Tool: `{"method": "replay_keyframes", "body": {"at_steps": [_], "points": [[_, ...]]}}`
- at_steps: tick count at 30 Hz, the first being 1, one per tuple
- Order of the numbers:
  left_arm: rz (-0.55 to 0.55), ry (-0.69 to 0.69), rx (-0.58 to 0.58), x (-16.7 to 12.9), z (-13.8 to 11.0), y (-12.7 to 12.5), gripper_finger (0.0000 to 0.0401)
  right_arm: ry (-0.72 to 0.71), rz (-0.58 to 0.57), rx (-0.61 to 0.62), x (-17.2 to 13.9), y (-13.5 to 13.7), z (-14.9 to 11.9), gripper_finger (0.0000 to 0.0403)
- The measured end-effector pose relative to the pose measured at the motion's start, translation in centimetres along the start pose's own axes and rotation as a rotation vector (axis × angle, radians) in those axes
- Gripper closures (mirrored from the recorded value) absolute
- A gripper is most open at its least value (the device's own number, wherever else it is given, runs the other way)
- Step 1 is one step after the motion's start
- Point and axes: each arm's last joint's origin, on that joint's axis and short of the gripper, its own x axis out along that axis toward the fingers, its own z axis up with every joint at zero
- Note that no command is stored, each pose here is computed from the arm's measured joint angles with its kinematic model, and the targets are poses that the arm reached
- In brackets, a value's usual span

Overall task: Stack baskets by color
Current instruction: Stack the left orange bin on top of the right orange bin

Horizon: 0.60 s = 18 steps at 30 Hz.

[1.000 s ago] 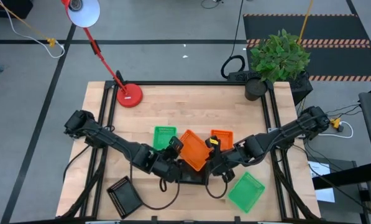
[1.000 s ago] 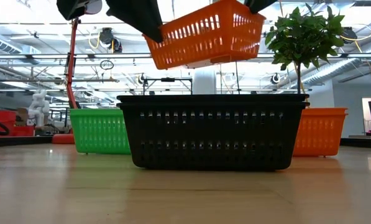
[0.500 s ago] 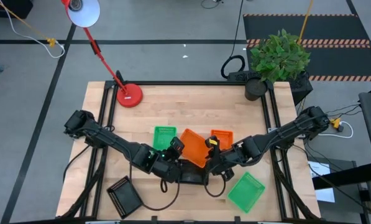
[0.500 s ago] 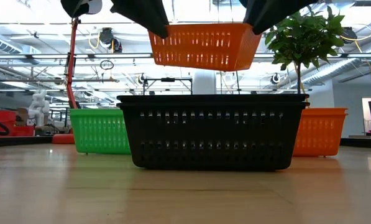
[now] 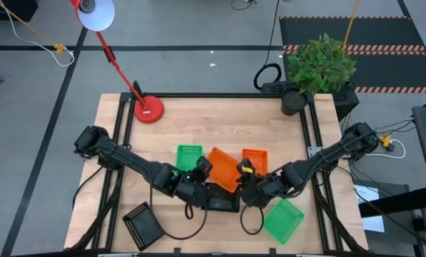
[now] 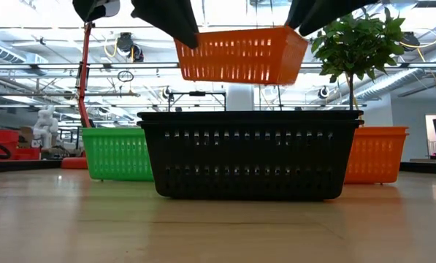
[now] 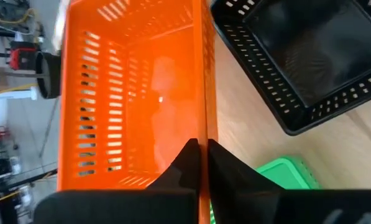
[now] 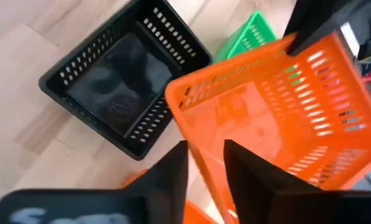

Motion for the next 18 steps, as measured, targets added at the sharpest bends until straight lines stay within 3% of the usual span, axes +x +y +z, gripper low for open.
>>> {"method": "replay_keyframes", "body": {"at_steps": [4,12,18], "points": [[-0.024,-0.007,-0.008,0.24,-0.17,0.25,0.0378,-0.006,0.003,-0.008,-0.04,0.08,0.07,0.0283],[-0.033,-0.014,-0.012,0.27,-0.16,0.28,0.0393,-0.015,0.046,-0.053,-0.02,0.19,0.03,0.0301],[-0.038,-0.016,-0.013,0.27,-0.16,0.26,0.0374,-0.019,0.058,-0.058,-0.02,0.21,0.04,0.0303]]}}
